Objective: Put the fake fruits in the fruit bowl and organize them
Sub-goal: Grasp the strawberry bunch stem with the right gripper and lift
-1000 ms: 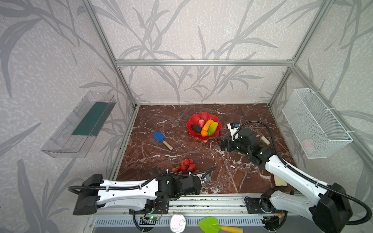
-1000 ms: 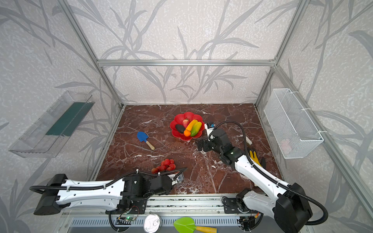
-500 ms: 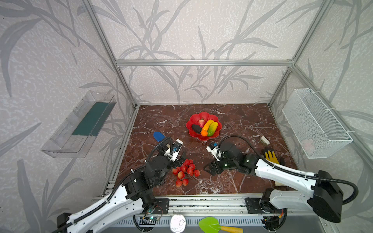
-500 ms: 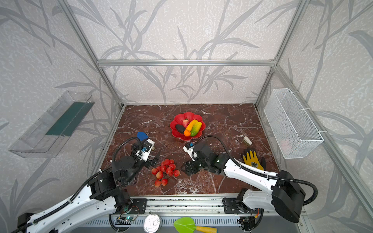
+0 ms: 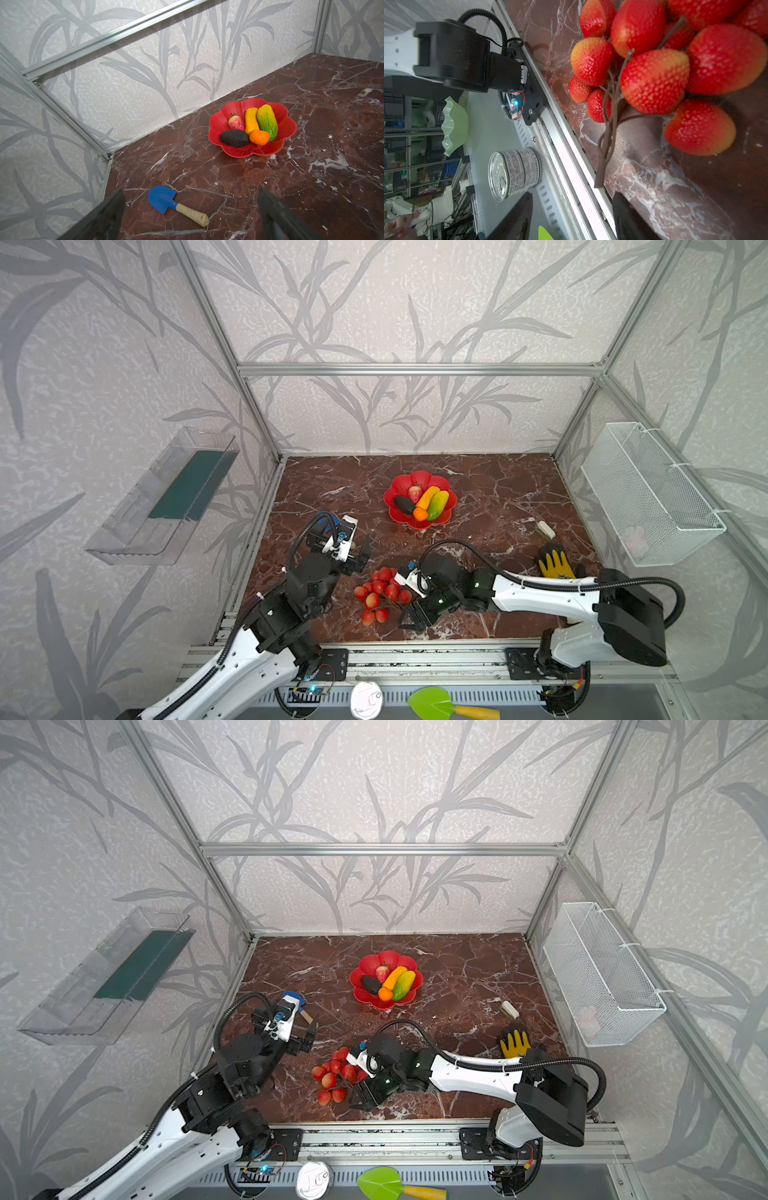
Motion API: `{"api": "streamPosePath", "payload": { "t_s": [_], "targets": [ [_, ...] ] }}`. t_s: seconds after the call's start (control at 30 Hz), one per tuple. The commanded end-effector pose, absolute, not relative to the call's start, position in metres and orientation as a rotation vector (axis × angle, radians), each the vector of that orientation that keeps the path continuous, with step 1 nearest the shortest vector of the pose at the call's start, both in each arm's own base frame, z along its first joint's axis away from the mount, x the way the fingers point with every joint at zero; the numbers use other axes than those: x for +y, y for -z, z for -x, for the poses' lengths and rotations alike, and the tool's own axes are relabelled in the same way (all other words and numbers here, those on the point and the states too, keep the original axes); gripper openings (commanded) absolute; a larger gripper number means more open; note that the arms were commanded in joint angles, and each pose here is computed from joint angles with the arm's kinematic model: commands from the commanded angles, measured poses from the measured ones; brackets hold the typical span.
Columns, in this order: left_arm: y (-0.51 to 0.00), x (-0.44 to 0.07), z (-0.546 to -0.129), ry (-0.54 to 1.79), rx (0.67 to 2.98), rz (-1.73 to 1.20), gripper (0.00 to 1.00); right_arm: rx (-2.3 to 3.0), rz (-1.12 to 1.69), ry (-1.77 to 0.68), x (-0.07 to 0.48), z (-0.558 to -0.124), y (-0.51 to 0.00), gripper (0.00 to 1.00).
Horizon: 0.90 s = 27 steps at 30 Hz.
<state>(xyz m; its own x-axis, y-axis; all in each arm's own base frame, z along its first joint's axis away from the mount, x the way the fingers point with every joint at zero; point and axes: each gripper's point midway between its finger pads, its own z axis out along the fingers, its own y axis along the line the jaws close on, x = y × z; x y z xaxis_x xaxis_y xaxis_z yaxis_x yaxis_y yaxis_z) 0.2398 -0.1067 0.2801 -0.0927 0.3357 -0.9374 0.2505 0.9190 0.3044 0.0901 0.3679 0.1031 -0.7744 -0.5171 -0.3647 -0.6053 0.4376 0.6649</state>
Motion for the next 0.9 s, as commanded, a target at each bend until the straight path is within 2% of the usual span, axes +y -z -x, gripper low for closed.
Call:
{"api": "streamPosePath", "payload": {
  "t_s": [0.0,0.2,0.33,0.67,0.83,0.87],
  "targets": [
    [-0.279,-0.100,-0.239,-0.096,1.677,-0.435,1.00,2.528,1.018,-1.316,0.383,-0.092,-0.116,0.61],
    [-0.278,-0.096,-0.237,-0.094,1.678,-0.420,1.00,2.563,1.030,-1.264,0.391,-0.099,-0.100,0.60],
    [-0.278,-0.094,-0.236,-0.092,1.675,-0.414,1.00,2.596,1.042,-1.237,0.398,-0.102,-0.091,0.53],
    [-0.277,-0.092,-0.235,-0.092,1.674,-0.403,1.00,2.581,1.043,-1.200,0.408,-0.113,-0.088,0.16],
    [-0.278,-0.092,-0.234,-0.089,1.673,-0.405,1.00,2.553,1.036,-1.199,0.407,-0.119,-0.095,0.00],
    [-0.278,-0.092,-0.234,-0.088,1.672,-0.406,1.00,2.539,1.033,-1.193,0.406,-0.122,-0.099,0.00]
  ]
}}
